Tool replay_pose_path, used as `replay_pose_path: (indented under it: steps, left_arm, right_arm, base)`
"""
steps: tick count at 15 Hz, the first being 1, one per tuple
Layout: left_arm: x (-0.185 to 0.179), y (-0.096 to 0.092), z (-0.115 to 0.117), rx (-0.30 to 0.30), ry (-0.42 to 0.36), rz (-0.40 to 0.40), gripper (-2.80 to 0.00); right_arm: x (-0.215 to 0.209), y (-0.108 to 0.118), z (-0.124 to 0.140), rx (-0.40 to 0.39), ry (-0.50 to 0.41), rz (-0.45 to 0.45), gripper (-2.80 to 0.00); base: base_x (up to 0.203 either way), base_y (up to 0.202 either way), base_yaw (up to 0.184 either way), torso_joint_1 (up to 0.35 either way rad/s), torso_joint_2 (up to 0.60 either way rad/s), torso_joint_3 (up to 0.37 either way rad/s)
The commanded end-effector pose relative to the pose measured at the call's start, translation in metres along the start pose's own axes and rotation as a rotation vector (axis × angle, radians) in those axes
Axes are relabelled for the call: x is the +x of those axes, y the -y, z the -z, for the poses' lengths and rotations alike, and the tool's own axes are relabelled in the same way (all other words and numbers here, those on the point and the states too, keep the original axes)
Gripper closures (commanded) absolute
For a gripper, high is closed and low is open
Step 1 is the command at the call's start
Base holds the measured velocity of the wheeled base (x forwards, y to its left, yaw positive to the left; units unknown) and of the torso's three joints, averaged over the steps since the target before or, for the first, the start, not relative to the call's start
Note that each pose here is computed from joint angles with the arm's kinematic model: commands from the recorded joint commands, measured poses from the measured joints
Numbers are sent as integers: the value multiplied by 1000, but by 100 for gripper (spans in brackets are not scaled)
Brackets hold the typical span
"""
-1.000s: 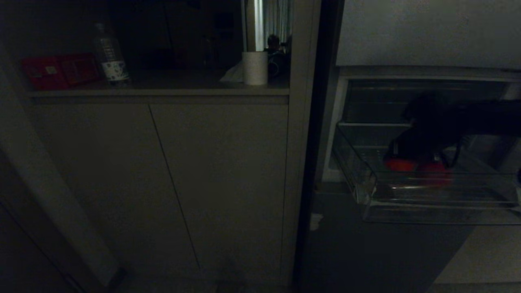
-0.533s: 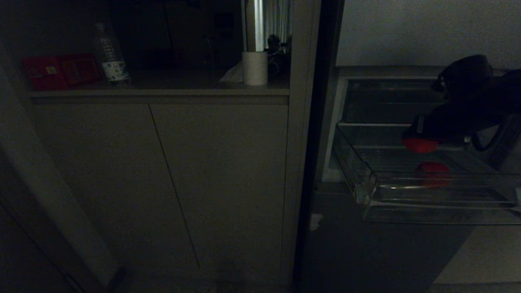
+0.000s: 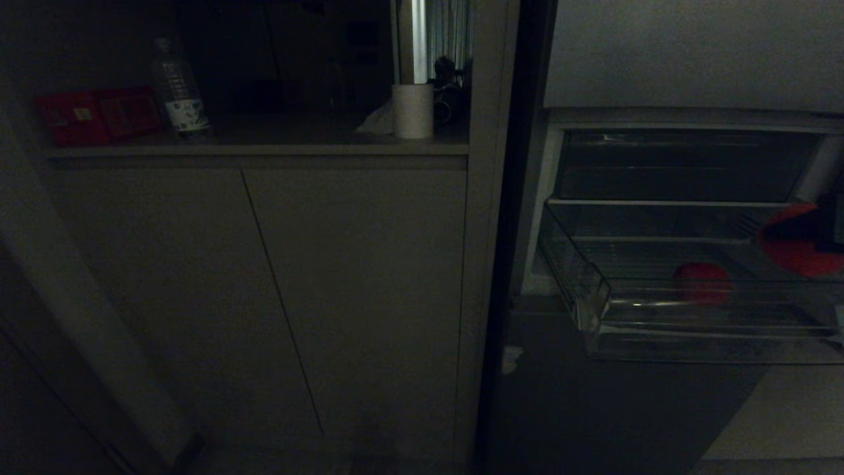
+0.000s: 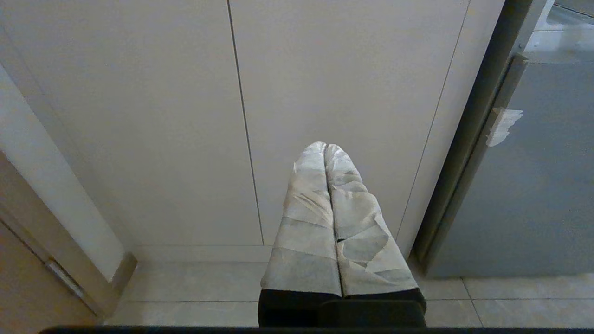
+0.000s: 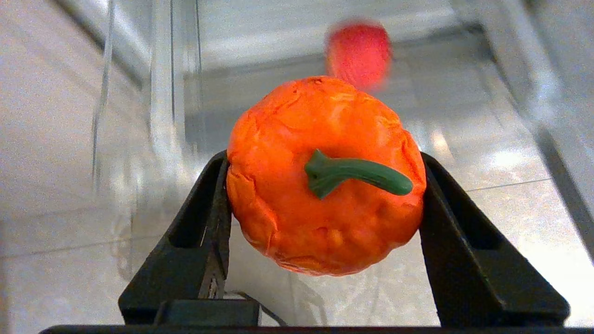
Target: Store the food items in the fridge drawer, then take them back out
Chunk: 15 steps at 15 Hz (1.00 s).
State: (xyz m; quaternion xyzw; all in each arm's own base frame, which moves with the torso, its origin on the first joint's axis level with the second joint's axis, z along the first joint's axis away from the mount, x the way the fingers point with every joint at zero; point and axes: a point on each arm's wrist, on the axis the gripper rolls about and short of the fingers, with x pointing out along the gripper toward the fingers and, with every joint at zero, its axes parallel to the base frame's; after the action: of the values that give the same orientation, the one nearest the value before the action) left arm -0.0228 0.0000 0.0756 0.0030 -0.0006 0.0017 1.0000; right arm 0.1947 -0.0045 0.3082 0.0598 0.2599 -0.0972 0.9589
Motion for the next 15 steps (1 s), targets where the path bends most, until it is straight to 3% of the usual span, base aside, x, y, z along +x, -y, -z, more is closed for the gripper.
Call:
replay_pose_path:
  steps: [1,4,8,11,15]
  left_arm:
    - [0,0,0,0,0,-1,0]
    - [0,0,0,0,0,-1,0]
    - [0,0,0,0,0,-1,0]
    - [0,0,0,0,0,-1,0]
    - [0,0,0,0,0,-1,0]
  right_arm:
    - [-96,24,56,11,179,-28,0]
    - [-139,45,139,-18,282,-33,0]
    - [-142,61,231,-41,362,-26,0]
    - [-130,65,268,-53,379,-25,0]
    - [-124,67,286,-159,408,-7,0]
  base:
    - [0,0,0,0,0,0]
    - [0,0,0,0,0,0]
    - [0,0,0,0,0,0]
    - [0,0,0,0,0,0]
    - [0,0,0,0,0,0]
